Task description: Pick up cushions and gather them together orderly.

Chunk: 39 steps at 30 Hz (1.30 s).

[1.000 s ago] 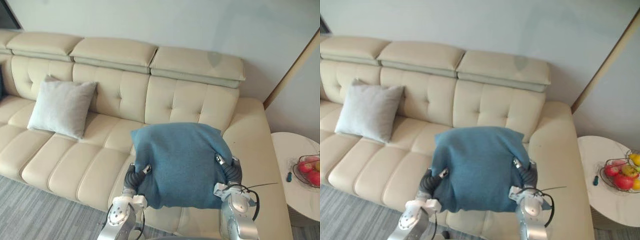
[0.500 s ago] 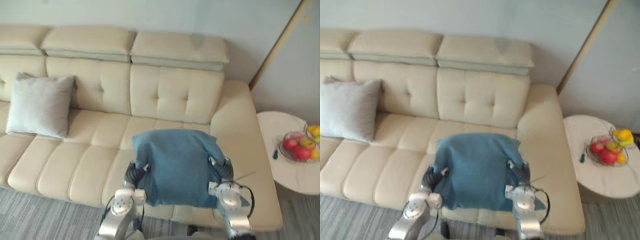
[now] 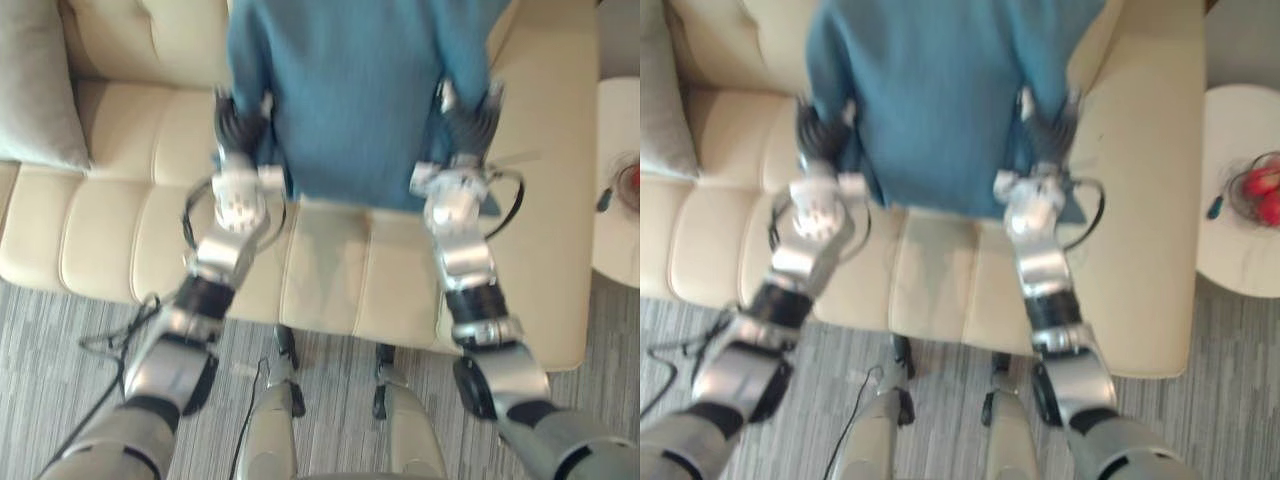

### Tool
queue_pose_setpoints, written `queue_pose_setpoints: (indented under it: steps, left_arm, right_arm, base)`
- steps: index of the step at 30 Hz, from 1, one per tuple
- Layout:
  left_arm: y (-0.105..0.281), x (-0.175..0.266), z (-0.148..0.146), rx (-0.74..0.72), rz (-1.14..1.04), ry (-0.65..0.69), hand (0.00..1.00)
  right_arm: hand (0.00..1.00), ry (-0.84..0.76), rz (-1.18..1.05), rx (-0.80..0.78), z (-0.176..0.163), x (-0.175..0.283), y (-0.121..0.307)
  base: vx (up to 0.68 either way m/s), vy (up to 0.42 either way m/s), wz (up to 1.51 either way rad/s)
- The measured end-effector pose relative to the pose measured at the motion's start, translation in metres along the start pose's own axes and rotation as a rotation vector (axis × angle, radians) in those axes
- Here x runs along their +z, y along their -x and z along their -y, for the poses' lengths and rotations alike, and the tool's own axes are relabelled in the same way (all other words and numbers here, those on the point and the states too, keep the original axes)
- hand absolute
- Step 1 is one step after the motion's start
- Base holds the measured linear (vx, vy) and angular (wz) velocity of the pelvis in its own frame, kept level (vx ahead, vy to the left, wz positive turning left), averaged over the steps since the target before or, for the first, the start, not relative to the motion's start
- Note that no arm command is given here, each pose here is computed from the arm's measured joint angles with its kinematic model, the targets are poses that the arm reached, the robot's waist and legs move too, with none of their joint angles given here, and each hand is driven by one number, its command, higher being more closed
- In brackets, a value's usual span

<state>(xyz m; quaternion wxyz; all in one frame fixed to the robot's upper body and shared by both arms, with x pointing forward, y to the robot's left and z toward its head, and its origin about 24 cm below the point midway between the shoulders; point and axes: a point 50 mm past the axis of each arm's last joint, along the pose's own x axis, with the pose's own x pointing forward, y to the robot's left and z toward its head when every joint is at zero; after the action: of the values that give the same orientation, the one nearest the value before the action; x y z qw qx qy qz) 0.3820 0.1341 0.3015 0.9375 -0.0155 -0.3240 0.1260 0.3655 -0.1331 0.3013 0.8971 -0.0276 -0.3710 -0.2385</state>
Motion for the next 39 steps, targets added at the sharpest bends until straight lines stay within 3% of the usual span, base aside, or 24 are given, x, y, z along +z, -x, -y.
queue_pose_setpoints:
  steps: [3, 8, 17, 22, 28, 33, 39]
  left_arm:
    - [-0.026, 0.019, 0.004, 0.056, -0.022, 0.013, 0.00]
    - [-0.037, 0.017, 0.005, 0.063, -0.115, 0.031, 0.00]
    - [-0.031, -0.014, 0.001, 0.073, -0.274, 0.065, 0.00]
    - [-0.016, -0.043, -0.022, 0.111, -0.332, 0.103, 0.00]
    - [0.021, -0.086, -0.049, 0.117, -0.416, 0.083, 0.00]
    - [0.068, -0.113, -0.085, 0.155, -0.461, 0.090, 0.00]
    - [0.169, -0.152, -0.134, 0.227, -0.628, 0.043, 0.00]
  right_arm:
    - [0.00, -0.017, -0.051, -0.071, -0.003, 0.005, -0.017]
    - [0.00, -0.065, -0.269, -0.068, -0.003, -0.021, -0.021]
    - [0.00, -0.206, -0.383, 0.065, -0.014, -0.029, -0.022]
    - [0.00, -0.230, -0.383, 0.106, -0.019, -0.030, -0.017]
    - [0.00, -0.220, -0.385, 0.085, 0.011, -0.057, 0.008]
    - [0.00, -0.111, -0.388, 0.051, 0.072, -0.087, 0.041]
    - [0.00, 0.045, -0.581, 0.129, 0.134, -0.131, 0.132]
  base:
    - [0.03, 0.018, 0.17]
    - [0.07, 0.001, 0.12]
    - [0.03, -0.004, -0.01]
    - [0.01, -0.006, -0.05]
    - [0.03, -0.022, 0.04]
    - [0.01, -0.052, 0.09]
    - [0.00, -0.038, 0.05]
